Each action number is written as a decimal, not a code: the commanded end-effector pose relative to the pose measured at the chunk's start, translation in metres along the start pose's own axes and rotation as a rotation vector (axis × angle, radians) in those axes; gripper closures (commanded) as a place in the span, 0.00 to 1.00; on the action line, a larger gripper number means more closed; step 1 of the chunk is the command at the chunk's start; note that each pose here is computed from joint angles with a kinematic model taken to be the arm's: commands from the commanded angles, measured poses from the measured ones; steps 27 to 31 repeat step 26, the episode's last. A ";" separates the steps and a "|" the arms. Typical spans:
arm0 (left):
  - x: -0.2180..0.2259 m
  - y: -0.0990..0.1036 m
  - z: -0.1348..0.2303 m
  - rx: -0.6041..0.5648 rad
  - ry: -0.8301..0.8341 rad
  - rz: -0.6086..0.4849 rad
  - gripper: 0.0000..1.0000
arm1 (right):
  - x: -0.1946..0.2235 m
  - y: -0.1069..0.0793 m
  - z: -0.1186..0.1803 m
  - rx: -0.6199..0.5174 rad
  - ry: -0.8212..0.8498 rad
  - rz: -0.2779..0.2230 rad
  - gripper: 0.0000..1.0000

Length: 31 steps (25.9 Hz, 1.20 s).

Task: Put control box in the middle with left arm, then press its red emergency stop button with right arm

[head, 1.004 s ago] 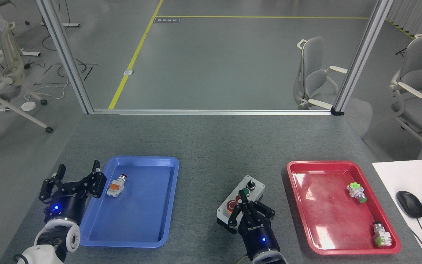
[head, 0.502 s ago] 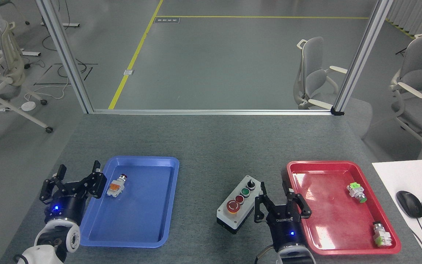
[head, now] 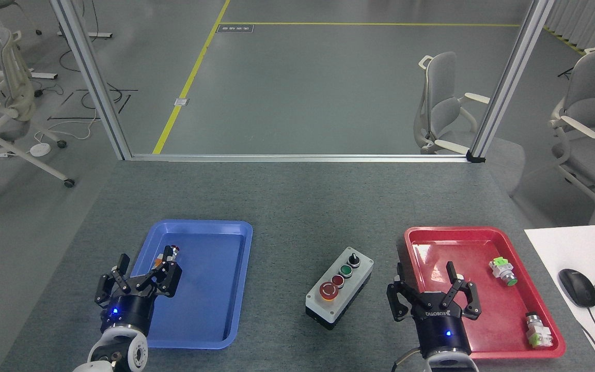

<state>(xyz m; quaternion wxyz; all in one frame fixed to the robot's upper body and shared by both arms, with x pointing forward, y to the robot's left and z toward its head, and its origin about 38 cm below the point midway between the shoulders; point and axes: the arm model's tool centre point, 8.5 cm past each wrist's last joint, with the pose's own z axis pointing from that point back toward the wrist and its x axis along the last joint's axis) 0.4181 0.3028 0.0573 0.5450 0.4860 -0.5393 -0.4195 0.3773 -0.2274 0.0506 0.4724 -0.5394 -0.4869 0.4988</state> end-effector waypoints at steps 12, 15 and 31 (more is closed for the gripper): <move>0.004 -0.006 0.001 -0.014 0.005 0.017 0.01 | -0.021 0.005 0.002 0.012 0.064 -0.061 0.01; 0.004 -0.006 0.001 -0.014 0.005 0.017 0.01 | -0.019 0.004 0.002 0.010 0.062 -0.076 0.01; 0.004 -0.006 0.001 -0.014 0.005 0.017 0.01 | -0.014 0.001 0.000 -0.001 0.045 -0.077 0.01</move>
